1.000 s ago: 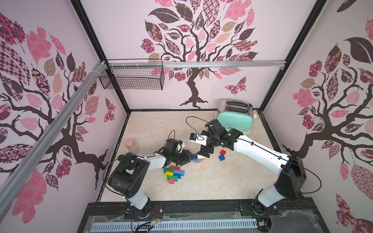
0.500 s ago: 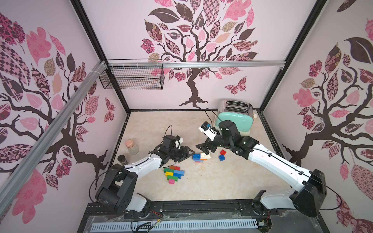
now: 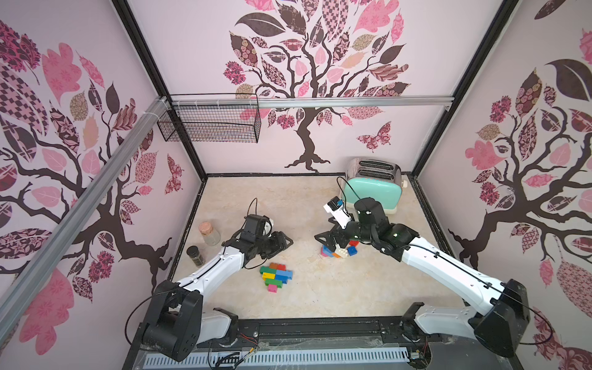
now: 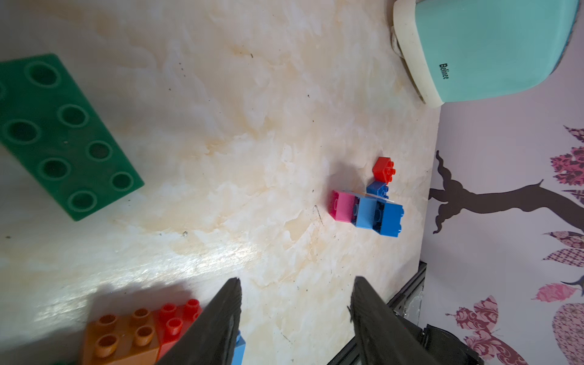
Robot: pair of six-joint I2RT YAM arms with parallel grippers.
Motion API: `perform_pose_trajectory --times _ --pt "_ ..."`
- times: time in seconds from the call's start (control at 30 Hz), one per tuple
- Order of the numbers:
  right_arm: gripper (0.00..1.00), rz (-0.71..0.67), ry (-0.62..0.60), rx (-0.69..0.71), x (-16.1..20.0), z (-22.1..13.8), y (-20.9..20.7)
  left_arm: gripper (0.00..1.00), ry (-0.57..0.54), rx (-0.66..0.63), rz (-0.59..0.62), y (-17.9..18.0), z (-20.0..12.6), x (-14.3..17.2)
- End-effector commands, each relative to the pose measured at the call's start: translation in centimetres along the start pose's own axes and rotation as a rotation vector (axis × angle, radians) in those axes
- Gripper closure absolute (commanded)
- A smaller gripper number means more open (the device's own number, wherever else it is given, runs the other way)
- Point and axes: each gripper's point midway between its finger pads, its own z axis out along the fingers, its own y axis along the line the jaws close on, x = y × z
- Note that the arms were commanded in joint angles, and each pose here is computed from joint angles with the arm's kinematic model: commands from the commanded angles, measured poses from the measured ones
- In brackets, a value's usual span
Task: Assemble a heart with lego
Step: Adjust the lego brick at the center of the board.
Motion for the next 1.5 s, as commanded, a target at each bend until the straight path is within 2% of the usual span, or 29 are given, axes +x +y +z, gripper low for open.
perform_pose_trajectory --times 0.0,0.13,0.23,0.33,0.4,0.57,0.63,0.73,0.93,1.13,1.47 --pt "0.01 0.039 0.004 0.039 -0.3 -0.2 -0.7 0.41 -0.032 -0.1 0.015 1.5 -1.3 -0.7" --pt "0.01 0.06 -0.021 0.053 -0.1 -0.4 -1.0 0.41 -0.052 -0.16 -0.016 2.9 -2.2 -1.5" --pt "0.01 0.088 0.02 0.11 1.6 -0.1 -2.4 0.41 -0.038 -0.111 0.004 1.8 -1.9 -1.7" --pt "0.03 0.16 0.066 0.142 3.5 0.1 -4.3 0.41 -0.003 -0.064 0.045 -0.2 -0.9 -1.2" --pt "0.02 0.202 0.059 0.154 4.3 -0.3 -5.2 0.41 0.039 -0.028 0.099 -2.5 0.3 -0.3" --pt "0.01 0.338 0.051 0.213 6.3 -1.2 -7.2 0.41 0.124 0.075 0.14 -6.6 3.4 1.3" --pt "0.06 0.429 0.066 0.226 7.4 -1.4 -7.9 0.41 0.153 0.093 0.165 -8.0 4.4 1.7" --pt "0.2 0.58 0.075 0.202 9.5 -1.8 -9.0 0.41 0.185 0.123 0.193 -9.6 5.8 2.2" --pt "0.21 0.627 0.117 0.219 11.9 -1.7 -9.4 0.4 0.231 0.126 0.217 -10.5 8.1 3.1" --pt "0.21 0.746 0.143 0.215 14.2 -0.8 -9.2 0.41 0.274 0.096 0.25 -10.6 10.1 4.0" --pt "0.13 0.92 0.088 0.097 16.0 0.9 -7.8 0.43 0.291 0.061 0.26 -9.5 11.4 4.2"
